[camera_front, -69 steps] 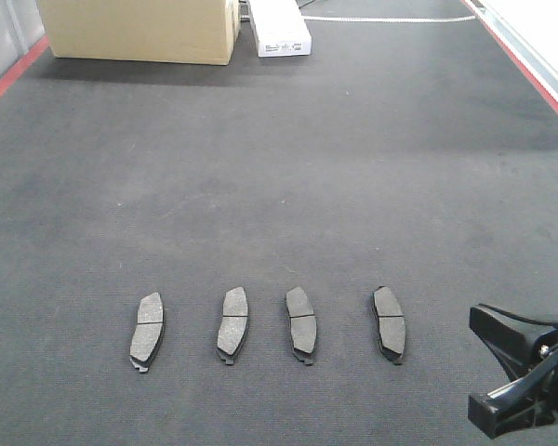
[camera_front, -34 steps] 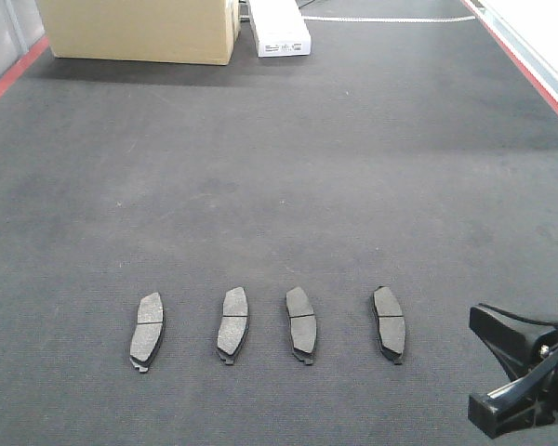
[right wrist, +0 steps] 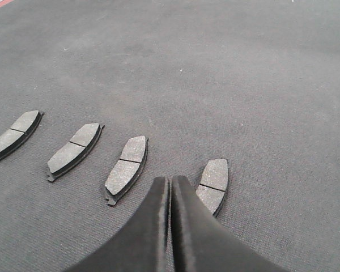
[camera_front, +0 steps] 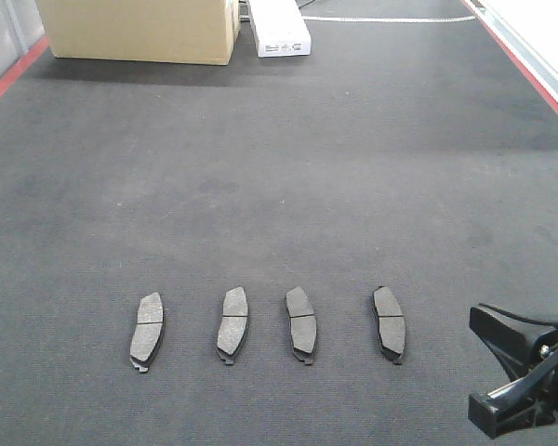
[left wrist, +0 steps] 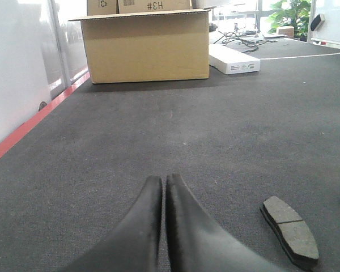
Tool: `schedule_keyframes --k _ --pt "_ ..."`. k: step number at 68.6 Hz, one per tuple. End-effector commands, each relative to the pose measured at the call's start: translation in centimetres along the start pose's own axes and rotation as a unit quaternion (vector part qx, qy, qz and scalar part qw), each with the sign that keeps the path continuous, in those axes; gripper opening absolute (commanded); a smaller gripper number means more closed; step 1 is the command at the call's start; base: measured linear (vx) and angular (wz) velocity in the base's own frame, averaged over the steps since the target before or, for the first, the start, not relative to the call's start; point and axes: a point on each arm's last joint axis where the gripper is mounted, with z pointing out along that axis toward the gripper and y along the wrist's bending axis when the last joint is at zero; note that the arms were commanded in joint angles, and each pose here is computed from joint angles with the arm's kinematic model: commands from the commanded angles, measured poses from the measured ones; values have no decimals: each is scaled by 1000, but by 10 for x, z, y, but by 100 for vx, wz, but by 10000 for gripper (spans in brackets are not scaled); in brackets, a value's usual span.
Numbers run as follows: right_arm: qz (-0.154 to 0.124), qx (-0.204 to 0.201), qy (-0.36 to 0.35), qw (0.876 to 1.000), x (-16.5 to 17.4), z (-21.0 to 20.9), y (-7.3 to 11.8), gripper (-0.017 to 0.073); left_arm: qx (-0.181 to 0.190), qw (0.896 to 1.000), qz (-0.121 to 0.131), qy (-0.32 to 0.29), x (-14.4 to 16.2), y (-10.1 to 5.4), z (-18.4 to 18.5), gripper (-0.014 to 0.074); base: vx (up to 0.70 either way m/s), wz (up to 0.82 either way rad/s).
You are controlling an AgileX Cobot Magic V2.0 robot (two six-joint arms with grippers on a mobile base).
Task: Move and align brake pads A on conveyor
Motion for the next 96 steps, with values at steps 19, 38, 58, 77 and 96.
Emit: schedule_keyframes --k 19,38,58,77,96 --pt "-47 -3 -122 991 -11 -12 -6 -10 -1 999 -4 -51 -11 0 -2 -6 0 0" --pt "-22 110 -219 969 41 -35 -30 -10 -1 999 -4 -51 -11 0 -2 -6 0 0" --pt "18 163 -227 960 96 -44 -34 -10 -1 999 -4 -51 -11 0 -2 -6 0 0" --pt "26 163 -208 964 104 -45 -33 -10 -1 999 -4 -51 -11 0 -2 -6 0 0" --pt "26 163 -207 964 105 -45 -33 -10 -1 999 -4 -51 -11 0 -2 -6 0 0"
